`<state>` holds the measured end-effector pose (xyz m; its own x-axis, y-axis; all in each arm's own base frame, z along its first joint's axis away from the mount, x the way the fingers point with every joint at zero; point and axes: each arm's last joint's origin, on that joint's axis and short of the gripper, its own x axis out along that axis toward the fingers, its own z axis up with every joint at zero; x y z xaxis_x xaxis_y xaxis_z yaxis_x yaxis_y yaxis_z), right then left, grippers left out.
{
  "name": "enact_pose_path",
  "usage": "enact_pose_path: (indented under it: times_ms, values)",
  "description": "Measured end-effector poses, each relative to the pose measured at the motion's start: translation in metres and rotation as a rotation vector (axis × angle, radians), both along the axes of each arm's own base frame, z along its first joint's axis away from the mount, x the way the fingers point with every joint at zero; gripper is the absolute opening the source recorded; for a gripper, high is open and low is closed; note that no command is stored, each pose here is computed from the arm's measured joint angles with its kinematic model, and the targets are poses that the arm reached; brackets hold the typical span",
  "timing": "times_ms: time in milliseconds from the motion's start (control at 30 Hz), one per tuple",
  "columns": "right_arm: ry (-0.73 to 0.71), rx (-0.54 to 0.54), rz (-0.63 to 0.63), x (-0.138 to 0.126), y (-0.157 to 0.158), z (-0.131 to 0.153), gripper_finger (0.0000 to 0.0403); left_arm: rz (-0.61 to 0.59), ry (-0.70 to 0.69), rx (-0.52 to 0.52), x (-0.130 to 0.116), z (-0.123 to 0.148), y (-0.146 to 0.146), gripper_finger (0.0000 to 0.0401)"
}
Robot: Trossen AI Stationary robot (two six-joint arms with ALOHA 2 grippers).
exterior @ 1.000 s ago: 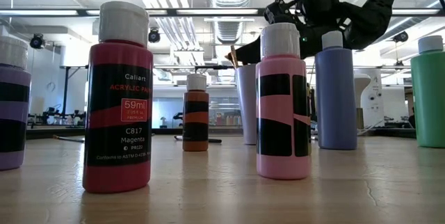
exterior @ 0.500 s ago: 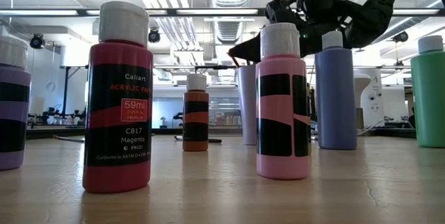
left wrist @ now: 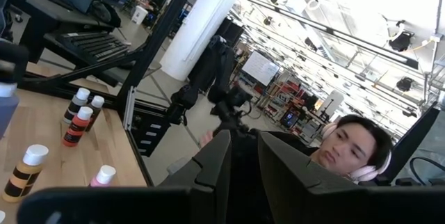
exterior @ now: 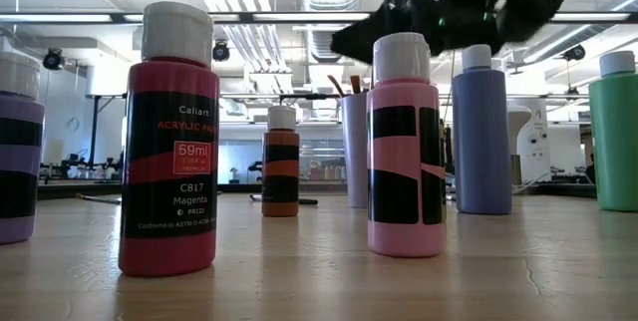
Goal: Pick & Place Paint Supplies
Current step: Adjust the purple cup
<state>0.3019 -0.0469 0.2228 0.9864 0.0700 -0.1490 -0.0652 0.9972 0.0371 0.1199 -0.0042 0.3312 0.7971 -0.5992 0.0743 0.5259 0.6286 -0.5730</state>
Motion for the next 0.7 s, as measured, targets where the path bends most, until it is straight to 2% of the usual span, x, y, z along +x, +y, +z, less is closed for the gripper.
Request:
enact_pose_path:
  times_ms: [167, 333, 433, 567, 700]
  values:
    - [0.255, -0.076, -0.054, -0.024, 0.0, 0.044, 0.0155, 0.0, 0.0, 0.0, 0.0, 0.0, 0.0, 0.0081]
    - [0.511, -0.139, -0.184, -0.061, -0.001, 0.071, 0.0137, 0.0, 0.0, 0.0, 0.0, 0.0, 0.0, 0.0081]
    - [0.597, -0.146, -0.232, -0.079, -0.006, 0.076, 0.0117, 0.0, 0.0, 0.0, 0.0, 0.0, 0.0, 0.0081]
    - [0.676, -0.129, -0.282, -0.093, -0.02, 0.064, 0.0085, 0.0, 0.0, 0.0, 0.0, 0.0, 0.0, 0.0081]
    - [0.719, -0.029, -0.261, -0.093, -0.04, 0.049, 0.0049, 0.0, 0.0, 0.0, 0.0, 0.0, 0.0, 0.0081]
